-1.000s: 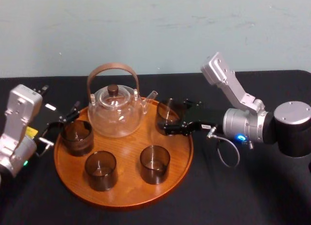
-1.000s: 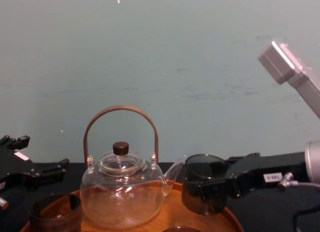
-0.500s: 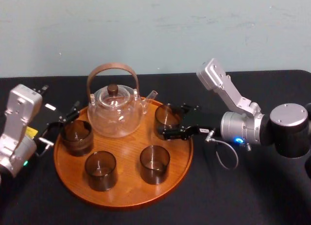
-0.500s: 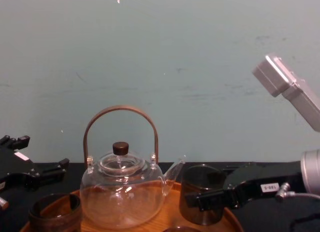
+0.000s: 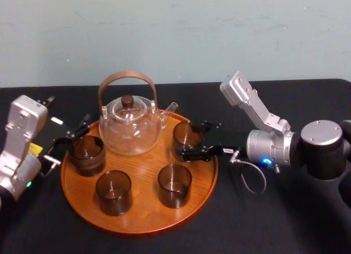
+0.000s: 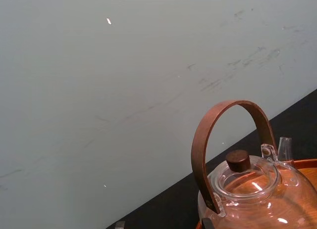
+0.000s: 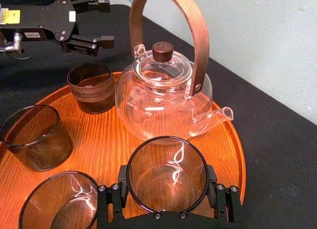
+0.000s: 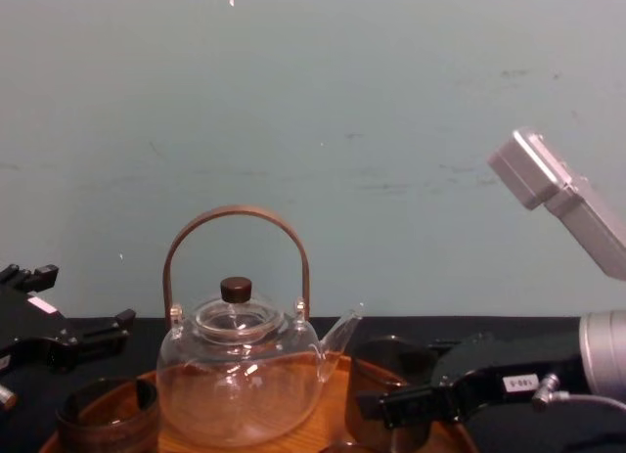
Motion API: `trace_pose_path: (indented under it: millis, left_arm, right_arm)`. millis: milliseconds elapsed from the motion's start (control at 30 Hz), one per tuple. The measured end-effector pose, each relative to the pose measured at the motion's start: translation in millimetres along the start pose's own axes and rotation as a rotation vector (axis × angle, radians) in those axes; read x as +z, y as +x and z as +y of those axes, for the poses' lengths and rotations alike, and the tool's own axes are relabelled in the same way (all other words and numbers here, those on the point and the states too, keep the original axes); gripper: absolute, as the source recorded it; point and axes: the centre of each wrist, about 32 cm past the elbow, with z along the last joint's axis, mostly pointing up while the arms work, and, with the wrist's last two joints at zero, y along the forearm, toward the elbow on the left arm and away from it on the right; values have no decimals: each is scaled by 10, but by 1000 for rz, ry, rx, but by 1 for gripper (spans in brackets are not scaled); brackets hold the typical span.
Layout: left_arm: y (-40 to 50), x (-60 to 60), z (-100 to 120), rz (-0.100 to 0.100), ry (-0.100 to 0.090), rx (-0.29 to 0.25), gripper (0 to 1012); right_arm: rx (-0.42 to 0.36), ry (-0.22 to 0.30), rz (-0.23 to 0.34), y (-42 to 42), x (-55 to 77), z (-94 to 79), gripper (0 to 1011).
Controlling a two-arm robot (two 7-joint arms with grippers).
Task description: Pick up the glass from the table and place it on the tray.
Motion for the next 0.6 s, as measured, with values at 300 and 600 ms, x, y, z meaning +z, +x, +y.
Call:
trace_pose_path:
  millis: [300, 600]
  left_arm:
    - [0, 0, 0, 0, 0, 0, 1001]
    - [0, 0, 0, 0, 0, 0, 1001]
  right_arm:
    - [0, -9, 13, 10, -43, 30, 904]
    - [-2, -15, 22, 13, -71, 50, 905]
